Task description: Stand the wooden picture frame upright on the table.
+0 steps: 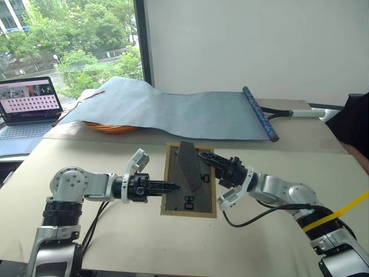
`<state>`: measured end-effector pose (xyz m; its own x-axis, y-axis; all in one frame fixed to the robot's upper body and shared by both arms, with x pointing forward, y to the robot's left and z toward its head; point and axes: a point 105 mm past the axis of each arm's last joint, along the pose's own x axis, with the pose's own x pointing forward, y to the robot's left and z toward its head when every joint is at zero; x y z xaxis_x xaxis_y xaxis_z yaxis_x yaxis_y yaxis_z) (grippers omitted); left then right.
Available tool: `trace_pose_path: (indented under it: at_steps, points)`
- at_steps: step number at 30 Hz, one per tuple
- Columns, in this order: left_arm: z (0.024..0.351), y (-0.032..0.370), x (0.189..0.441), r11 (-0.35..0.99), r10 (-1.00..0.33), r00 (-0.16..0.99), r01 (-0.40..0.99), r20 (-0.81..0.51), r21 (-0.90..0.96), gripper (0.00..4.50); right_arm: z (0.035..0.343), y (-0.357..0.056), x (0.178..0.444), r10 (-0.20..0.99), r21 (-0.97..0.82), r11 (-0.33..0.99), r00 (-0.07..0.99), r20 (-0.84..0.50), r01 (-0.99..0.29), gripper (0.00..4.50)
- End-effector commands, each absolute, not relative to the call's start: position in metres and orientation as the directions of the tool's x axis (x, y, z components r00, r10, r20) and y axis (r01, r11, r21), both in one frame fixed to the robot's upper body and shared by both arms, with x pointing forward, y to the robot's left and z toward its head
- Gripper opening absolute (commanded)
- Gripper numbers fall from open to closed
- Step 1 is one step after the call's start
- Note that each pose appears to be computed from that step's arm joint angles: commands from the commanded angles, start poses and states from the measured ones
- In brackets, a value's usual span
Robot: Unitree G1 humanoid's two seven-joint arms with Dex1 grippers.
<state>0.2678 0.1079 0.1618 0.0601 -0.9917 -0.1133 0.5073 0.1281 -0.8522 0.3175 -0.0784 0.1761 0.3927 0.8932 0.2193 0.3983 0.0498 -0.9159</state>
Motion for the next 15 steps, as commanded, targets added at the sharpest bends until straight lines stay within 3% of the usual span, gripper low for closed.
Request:
trace_pose_path:
  at_steps: [1,6,9,12,15]
  points:
    - [0.175,0.111,0.267,0.120,-0.993,0.075,0.574,-0.094,-0.810,2.79,0.193,-0.084,0.319,0.878,-0.904,0.093,0.394,0.271,0.417,1.20]
    - [0.190,0.133,0.281,0.221,-0.968,0.241,0.683,-0.071,-0.696,4.50,0.199,-0.094,0.325,0.856,-0.919,0.116,0.431,0.285,0.376,1.21]
    - [0.201,0.154,0.287,0.329,-0.932,0.358,0.786,-0.049,-0.524,4.50,0.202,-0.104,0.332,0.830,-0.946,0.151,0.483,0.279,0.287,1.21]
    - [0.203,0.169,0.279,0.350,-0.928,0.369,0.814,-0.053,-0.464,4.50,0.198,-0.111,0.346,0.785,-0.966,0.256,0.575,0.231,0.037,1.21]
    - [0.201,0.174,0.277,0.392,-0.913,0.405,0.836,-0.051,-0.385,4.50,0.184,-0.115,0.358,0.751,-0.847,0.419,0.649,0.121,-0.327,1.21]
